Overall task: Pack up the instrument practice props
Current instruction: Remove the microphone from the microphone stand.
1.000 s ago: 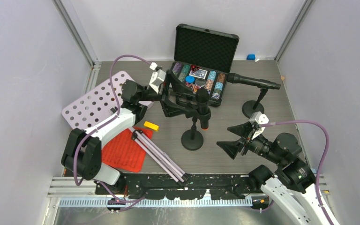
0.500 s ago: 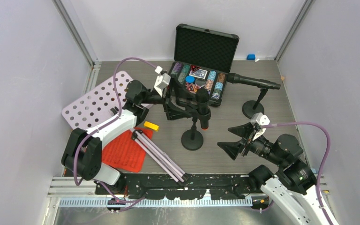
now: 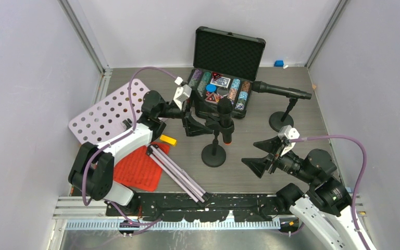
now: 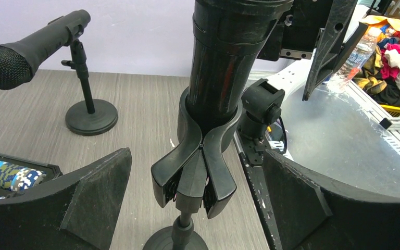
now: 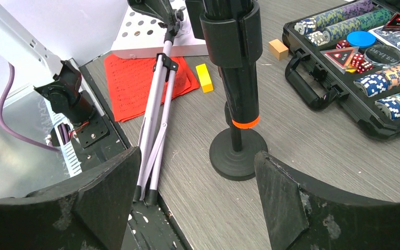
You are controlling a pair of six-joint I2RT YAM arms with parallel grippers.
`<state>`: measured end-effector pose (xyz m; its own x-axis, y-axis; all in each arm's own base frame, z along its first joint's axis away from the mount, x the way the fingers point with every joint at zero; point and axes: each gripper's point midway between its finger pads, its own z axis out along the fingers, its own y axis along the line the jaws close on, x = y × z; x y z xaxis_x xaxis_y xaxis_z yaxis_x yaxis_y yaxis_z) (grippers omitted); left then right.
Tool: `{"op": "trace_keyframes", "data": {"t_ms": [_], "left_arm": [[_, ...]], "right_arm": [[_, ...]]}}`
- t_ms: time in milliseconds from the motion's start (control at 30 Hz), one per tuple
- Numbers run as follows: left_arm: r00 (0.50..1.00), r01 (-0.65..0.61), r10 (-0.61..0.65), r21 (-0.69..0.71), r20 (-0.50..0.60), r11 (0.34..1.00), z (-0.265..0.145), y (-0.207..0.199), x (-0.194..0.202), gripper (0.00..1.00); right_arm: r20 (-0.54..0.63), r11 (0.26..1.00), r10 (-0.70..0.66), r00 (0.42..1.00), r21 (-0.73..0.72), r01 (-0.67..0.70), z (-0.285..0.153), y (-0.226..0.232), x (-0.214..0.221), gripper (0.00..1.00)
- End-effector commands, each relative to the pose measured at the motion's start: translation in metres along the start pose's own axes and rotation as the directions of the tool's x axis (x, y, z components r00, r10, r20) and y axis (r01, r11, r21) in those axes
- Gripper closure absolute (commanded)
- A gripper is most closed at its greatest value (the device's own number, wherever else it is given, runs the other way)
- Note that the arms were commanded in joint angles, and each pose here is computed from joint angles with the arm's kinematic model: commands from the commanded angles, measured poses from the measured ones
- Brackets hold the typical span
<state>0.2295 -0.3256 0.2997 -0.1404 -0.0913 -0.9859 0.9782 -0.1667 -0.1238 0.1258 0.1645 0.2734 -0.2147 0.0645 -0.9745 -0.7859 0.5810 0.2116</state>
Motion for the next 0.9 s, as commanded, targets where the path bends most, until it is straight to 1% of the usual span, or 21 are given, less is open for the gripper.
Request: {"op": "trace_keyframes", "data": {"t_ms": [0, 267, 433, 633, 700, 867], "left_arm": [[0.999, -0.033, 0.033, 0.032, -0.007, 0.999, 0.002, -0.005, 0.003, 0.00], [1.000, -0.021, 0.022, 0.040, -0.015, 0.999, 0.002, -0.005, 0.012, 0.00], [1.000, -0.012, 0.012, 0.029, -0.015, 1.000, 0.003, -0.001, 0.016, 0.00], [1.000, -0.007, 0.007, 0.021, -0.009, 1.000, 0.004, 0.003, 0.015, 0.09], [1.000, -0.005, 0.006, 0.022, -0.006, 1.000, 0.004, 0.003, 0.015, 0.12], [1.000, 0.002, -0.002, 0.022, 0.000, 1.000, 0.004, 0.003, 0.014, 0.13]], "right_arm": [[0.042, 1.000, -0.013, 0.999, -0.004, 0.013, -0.003, 0.003, -0.011, 0.15], [0.060, 1.000, -0.013, 0.998, -0.007, 0.013, -0.005, 0.005, -0.016, 0.15], [0.091, 1.000, -0.017, 0.996, -0.015, 0.019, -0.006, 0.008, -0.027, 0.15], [0.134, 0.999, -0.028, 0.991, -0.027, 0.032, -0.007, 0.013, -0.045, 0.15], [0.166, 0.998, -0.037, 0.985, -0.037, 0.044, -0.006, 0.016, -0.056, 0.15], [0.252, 0.996, -0.060, 0.966, -0.053, 0.076, -0.003, 0.021, -0.088, 0.15]]}}
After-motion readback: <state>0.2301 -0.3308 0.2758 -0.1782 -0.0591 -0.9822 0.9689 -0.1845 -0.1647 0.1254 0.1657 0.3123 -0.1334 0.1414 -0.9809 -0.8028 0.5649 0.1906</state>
